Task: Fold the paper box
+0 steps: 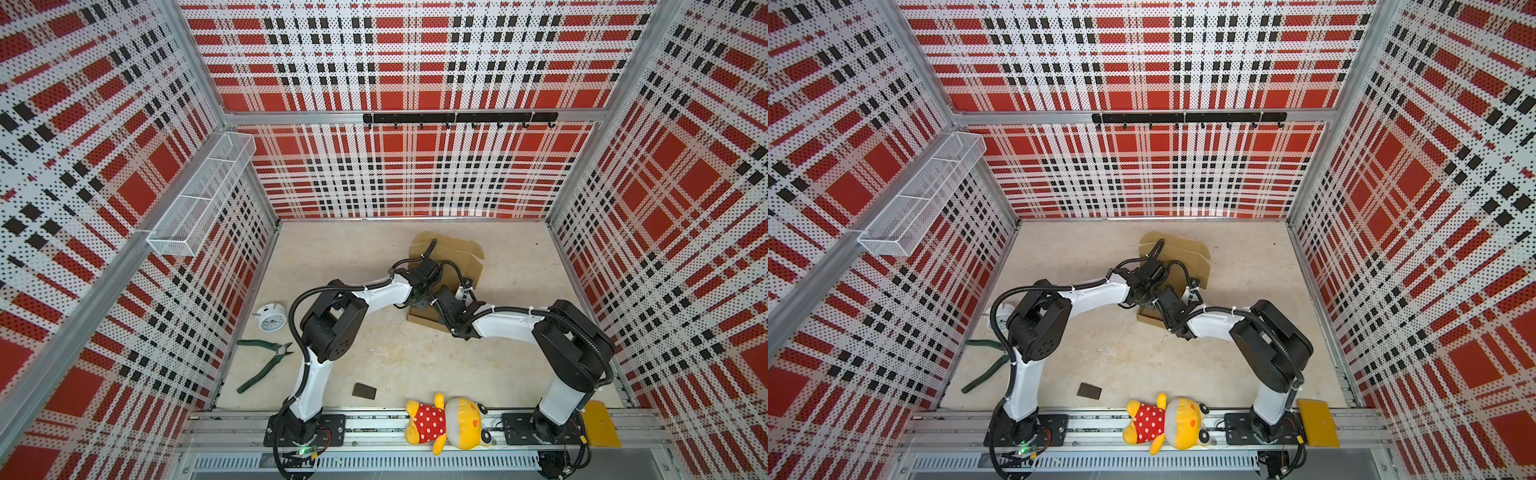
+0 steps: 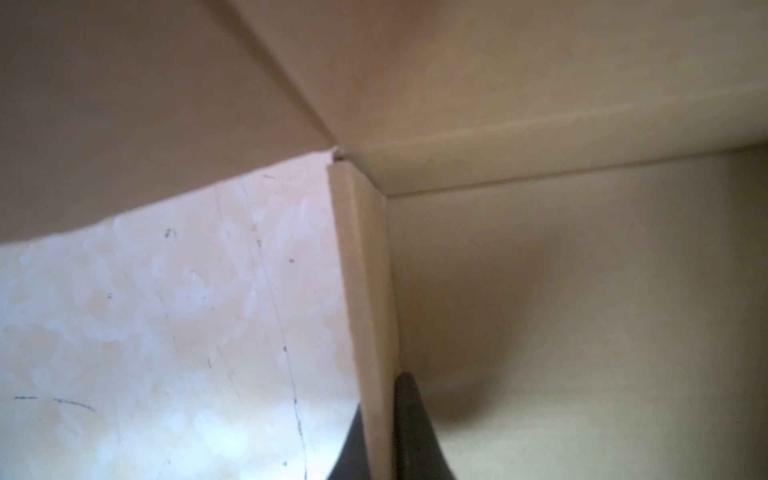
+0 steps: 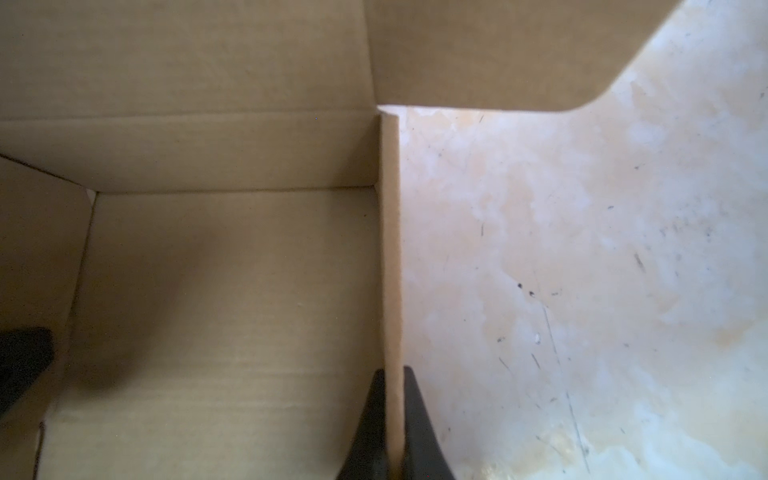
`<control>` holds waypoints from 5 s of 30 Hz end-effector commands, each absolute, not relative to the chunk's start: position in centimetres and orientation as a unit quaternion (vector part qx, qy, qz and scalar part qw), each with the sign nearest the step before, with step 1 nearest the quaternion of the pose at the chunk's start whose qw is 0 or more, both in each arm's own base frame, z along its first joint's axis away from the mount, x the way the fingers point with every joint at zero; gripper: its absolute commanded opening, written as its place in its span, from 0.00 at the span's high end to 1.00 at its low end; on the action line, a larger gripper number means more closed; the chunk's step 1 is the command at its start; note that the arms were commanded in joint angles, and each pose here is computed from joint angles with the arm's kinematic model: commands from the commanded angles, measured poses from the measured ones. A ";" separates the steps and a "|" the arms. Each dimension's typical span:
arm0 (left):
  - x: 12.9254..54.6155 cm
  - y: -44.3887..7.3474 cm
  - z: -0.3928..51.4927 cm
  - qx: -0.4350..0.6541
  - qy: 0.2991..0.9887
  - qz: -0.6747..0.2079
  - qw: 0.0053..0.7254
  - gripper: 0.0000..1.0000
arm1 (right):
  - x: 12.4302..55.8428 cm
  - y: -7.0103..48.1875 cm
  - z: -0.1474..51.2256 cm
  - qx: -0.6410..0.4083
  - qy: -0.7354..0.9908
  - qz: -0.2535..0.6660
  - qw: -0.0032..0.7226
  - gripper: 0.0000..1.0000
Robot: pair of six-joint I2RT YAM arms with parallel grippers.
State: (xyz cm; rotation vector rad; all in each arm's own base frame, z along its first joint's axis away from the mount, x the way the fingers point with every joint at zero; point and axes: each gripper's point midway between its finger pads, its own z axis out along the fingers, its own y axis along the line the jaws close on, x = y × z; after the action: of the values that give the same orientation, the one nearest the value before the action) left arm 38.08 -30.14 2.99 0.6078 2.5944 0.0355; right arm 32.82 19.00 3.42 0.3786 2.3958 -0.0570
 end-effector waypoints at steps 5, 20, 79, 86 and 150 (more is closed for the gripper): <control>35.2 -32.2 1.4 0.254 0.943 0.027 0.214 1.00 | 34.1 21.9 4.9 0.129 0.918 0.021 0.374 1.00; 34.4 -32.5 1.0 0.254 0.945 0.017 0.205 0.90 | 34.0 21.6 4.9 0.133 0.917 0.020 0.374 1.00; 35.8 -30.8 1.4 0.246 0.944 0.033 0.218 0.97 | 34.0 20.2 4.5 0.141 0.920 0.010 0.366 1.00; 35.4 -32.0 4.8 0.249 0.938 0.000 0.241 0.65 | 34.0 19.7 4.8 0.142 0.920 0.003 0.366 1.00; 43.8 -24.1 24.4 0.422 0.708 -0.392 0.409 0.00 | 36.0 4.1 15.1 0.099 0.913 0.160 0.362 0.23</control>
State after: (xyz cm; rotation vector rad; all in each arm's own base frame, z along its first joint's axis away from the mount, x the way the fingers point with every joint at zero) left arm 44.29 -24.07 24.21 0.9966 1.8212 -0.9697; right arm 33.99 3.25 13.26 0.3597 2.4181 0.3470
